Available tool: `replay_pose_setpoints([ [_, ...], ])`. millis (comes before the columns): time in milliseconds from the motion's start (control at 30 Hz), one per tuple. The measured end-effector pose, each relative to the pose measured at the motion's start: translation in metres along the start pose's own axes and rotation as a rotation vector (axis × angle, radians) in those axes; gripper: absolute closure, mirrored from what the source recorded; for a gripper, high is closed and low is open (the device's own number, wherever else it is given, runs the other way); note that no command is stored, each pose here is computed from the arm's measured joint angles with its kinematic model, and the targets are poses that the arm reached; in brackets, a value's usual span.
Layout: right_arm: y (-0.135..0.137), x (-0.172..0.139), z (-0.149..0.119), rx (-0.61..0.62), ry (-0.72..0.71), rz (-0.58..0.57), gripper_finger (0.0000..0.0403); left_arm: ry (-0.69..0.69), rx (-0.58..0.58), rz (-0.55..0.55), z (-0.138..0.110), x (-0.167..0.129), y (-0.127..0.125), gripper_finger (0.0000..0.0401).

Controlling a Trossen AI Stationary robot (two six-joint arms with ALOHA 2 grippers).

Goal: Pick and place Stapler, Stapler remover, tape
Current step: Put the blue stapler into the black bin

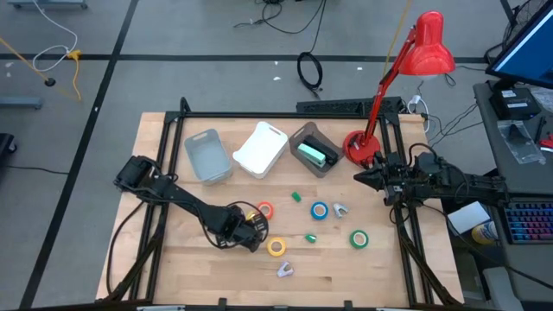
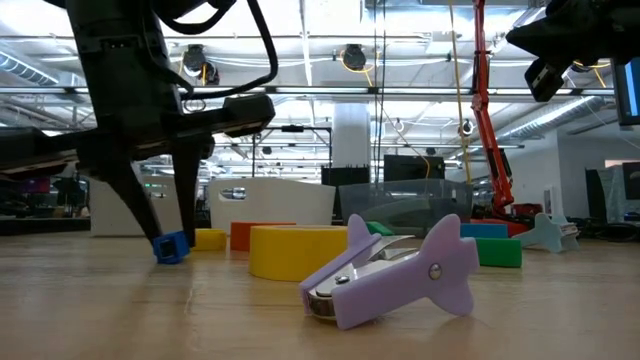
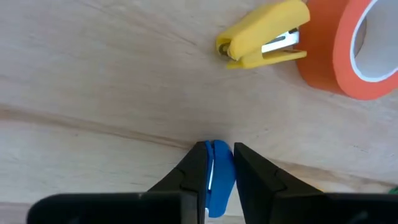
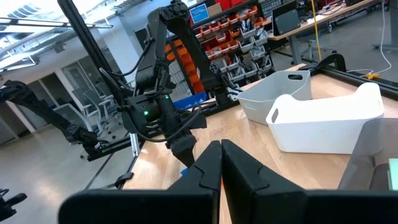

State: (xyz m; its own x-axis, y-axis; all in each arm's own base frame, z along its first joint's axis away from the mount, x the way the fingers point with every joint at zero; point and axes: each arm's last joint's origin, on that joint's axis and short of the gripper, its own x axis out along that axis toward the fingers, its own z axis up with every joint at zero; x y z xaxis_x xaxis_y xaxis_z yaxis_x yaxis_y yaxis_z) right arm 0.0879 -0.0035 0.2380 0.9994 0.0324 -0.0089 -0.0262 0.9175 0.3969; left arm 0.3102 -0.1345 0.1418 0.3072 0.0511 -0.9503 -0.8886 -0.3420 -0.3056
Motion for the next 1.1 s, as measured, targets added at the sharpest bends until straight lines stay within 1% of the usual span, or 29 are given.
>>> replay_pose_setpoints([
  [233, 0.0, 0.0, 0.001, -0.001, -0.006, 0.002, 0.0399, 0.02, 0.014, -0.096, -0.004, -0.003, -0.007, 0.0345],
  [367, 0.0, 0.0, 0.001, -0.001, -0.006, 0.002, 0.0399, 0.033, 0.016, -0.119, -0.005, -0.005, -0.009, 0.0341],
  [433, 0.0, 0.0, 0.001, 0.002, -0.006, 0.002, 0.0399, 0.046, 0.016, -0.165, -0.007, -0.007, -0.012, 0.0342],
  [500, 0.0, 0.0, 0.001, 0.027, -0.005, 0.002, 0.0399, 0.041, 0.022, -0.22, -0.007, -0.013, -0.016, 0.0343],
  [600, 0.0, 0.001, 0.0, 0.045, 0.006, 0.003, 0.0399, 0.04, 0.033, -0.353, -0.008, -0.025, -0.027, 0.034],
  [667, 0.001, 0.006, 0.0, 0.042, 0.008, 0.042, 0.0399, 0.015, 0.052, -0.422, -0.004, -0.033, -0.034, 0.0339],
  [733, 0.0, 0.012, -0.004, 0.045, 0.003, 0.099, 0.0399, 0.007, 0.067, -0.515, 0.0, -0.041, -0.045, 0.0342],
  [833, -0.004, 0.025, -0.011, 0.07, -0.049, 0.169, 0.0395, -0.032, 0.101, -0.613, 0.009, -0.05, -0.06, 0.0346],
  [933, -0.009, 0.037, -0.022, 0.106, -0.075, 0.191, 0.0379, -0.055, 0.137, -0.7, 0.02, -0.055, -0.077, 0.0343],
  [1000, -0.013, 0.044, -0.029, 0.135, -0.058, 0.185, 0.0362, -0.059, 0.155, -0.778, 0.028, -0.059, -0.091, 0.0341],
  [1100, -0.016, 0.054, -0.034, 0.18, -0.033, 0.175, 0.033, -0.09, 0.196, -0.873, 0.041, -0.066, -0.108, 0.0343],
])
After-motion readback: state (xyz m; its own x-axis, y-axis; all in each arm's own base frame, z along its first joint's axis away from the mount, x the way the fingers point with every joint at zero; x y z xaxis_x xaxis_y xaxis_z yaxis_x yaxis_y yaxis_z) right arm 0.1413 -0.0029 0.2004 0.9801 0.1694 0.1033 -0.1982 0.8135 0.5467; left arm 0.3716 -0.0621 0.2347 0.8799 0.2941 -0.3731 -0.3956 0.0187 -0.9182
